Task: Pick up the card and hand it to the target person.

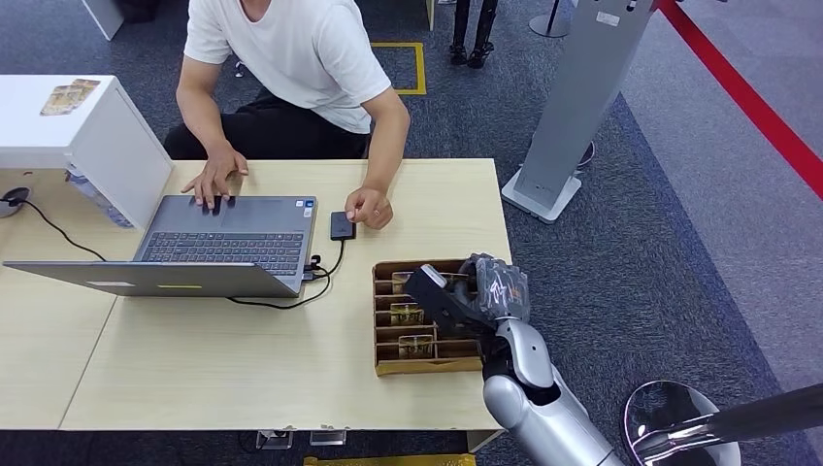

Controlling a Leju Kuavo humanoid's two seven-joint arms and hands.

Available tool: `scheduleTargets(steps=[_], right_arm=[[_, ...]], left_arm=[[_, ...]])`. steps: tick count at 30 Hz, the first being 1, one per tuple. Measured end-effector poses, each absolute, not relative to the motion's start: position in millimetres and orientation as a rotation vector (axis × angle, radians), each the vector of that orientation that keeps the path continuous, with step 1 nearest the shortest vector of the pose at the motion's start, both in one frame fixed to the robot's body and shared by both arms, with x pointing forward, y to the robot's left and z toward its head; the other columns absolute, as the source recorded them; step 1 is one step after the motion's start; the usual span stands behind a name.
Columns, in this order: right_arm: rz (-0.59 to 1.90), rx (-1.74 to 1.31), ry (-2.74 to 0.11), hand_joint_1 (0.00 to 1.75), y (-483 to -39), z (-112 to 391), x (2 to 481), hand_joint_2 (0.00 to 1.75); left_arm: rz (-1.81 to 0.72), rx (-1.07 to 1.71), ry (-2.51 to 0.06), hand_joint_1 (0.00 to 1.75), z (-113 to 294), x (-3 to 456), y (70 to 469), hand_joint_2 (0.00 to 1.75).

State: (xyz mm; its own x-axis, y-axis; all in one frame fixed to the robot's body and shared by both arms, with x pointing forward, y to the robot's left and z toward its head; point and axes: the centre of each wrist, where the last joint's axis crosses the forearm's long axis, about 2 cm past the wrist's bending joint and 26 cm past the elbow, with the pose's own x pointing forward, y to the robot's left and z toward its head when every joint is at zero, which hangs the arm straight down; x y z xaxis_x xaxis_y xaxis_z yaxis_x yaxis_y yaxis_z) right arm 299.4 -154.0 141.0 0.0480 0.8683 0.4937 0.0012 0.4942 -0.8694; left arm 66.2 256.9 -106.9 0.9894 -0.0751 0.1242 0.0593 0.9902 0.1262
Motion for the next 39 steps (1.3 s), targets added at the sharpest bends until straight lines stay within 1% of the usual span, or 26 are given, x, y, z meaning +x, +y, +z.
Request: scheduleTargets(steps=[4,20,23,28,30,34,39], right_arm=[[0.791,-0.827,-1.369,1.52,-153,141,300,1.75],[0.776,-0.817,-1.383,1.52,-153,142,300,1.75],[0.748,-0.811,-1.48,1.52,-155,140,297,1.75],[0.618,-0.809,-1.915,1.52,-156,144,289,1.75],[0.603,-0.796,-2.017,1.52,-156,145,285,1.75],[0.58,-0.77,-2.079,1.52,-156,146,281,1.75],[0.522,-0.755,-2.044,1.52,-157,146,282,1.75]], left_arm=[[-0.067,0.122,-0.129,0.0,-107,66,257,1.75],[-0.082,0.132,-0.142,0.0,-107,66,257,1.75],[-0.071,0.135,-0.142,0.0,-107,65,257,1.75],[-0.058,0.134,-0.15,0.0,-107,64,257,1.75],[-0.055,0.136,-0.154,0.0,-107,64,257,1.75],[-0.053,0.139,-0.155,0.0,-107,63,257,1.75],[-0.05,0.138,-0.154,0.0,-107,63,257,1.75]])
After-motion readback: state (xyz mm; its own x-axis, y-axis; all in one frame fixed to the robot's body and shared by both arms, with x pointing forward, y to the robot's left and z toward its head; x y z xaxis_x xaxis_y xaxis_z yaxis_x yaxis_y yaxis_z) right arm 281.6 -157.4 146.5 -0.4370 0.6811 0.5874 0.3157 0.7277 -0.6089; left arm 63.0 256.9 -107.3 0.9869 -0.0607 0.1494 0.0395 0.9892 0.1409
